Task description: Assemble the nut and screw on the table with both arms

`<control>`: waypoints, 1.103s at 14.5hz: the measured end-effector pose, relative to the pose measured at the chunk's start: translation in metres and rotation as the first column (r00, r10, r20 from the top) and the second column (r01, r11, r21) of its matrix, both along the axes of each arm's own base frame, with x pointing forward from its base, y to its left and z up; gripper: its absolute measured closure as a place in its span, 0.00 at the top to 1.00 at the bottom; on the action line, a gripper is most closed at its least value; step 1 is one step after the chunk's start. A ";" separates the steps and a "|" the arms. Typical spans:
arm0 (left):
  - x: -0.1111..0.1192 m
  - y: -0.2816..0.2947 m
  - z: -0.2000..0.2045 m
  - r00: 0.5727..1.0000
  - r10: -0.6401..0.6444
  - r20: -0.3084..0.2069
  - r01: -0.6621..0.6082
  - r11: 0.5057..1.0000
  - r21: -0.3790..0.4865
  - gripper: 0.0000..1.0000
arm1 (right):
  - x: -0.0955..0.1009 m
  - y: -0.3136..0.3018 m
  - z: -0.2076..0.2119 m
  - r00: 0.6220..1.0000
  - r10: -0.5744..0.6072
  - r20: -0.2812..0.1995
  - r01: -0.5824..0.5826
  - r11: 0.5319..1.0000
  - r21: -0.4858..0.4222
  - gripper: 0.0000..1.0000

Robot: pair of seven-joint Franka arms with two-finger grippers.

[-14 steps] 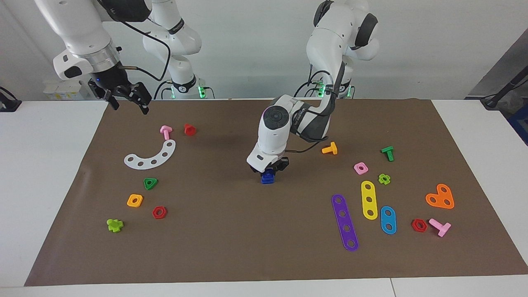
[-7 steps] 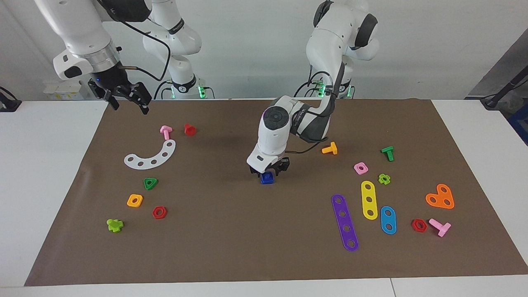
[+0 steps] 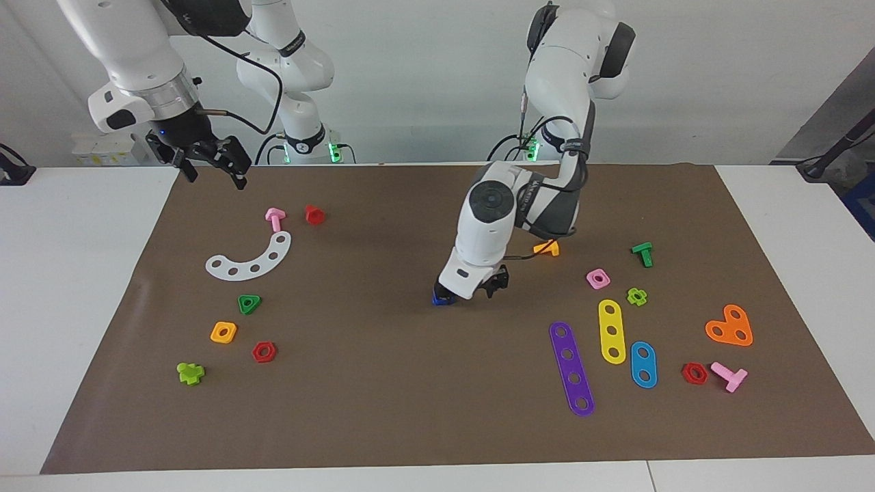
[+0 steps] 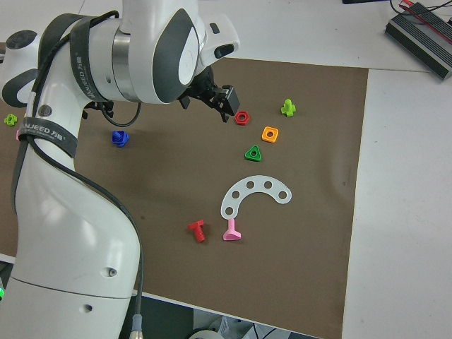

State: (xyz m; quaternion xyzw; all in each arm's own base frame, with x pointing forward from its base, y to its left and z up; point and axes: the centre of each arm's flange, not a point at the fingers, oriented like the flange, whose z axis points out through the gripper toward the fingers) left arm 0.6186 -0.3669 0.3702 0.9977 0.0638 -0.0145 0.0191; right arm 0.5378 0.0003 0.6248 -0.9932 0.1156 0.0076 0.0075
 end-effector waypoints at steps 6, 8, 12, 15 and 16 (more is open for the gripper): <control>0.032 0.121 0.070 0.999 -0.042 0.033 0.042 0.999 -0.003 1.00 | 0.000 0.000 0.000 1.000 0.000 0.000 0.000 1.000 0.000 1.00; 0.034 0.170 0.077 0.996 -0.086 0.028 0.086 0.996 0.002 1.00 | 0.000 0.000 0.000 1.000 0.000 0.000 0.000 1.000 0.000 1.00; 0.026 0.249 0.085 0.989 -0.148 0.009 0.148 0.989 0.007 1.00 | 0.000 0.000 0.000 1.000 0.000 0.000 0.000 1.000 0.000 1.00; 0.008 0.280 0.117 0.991 -0.130 -0.019 0.130 0.992 0.009 1.00 | 0.000 0.000 0.000 1.000 0.000 0.000 0.000 1.000 0.000 1.00; 0.000 0.282 0.133 0.992 -0.128 -0.020 0.128 0.992 0.010 1.00 | 0.000 0.000 0.000 1.000 0.000 0.000 0.000 1.000 0.000 1.00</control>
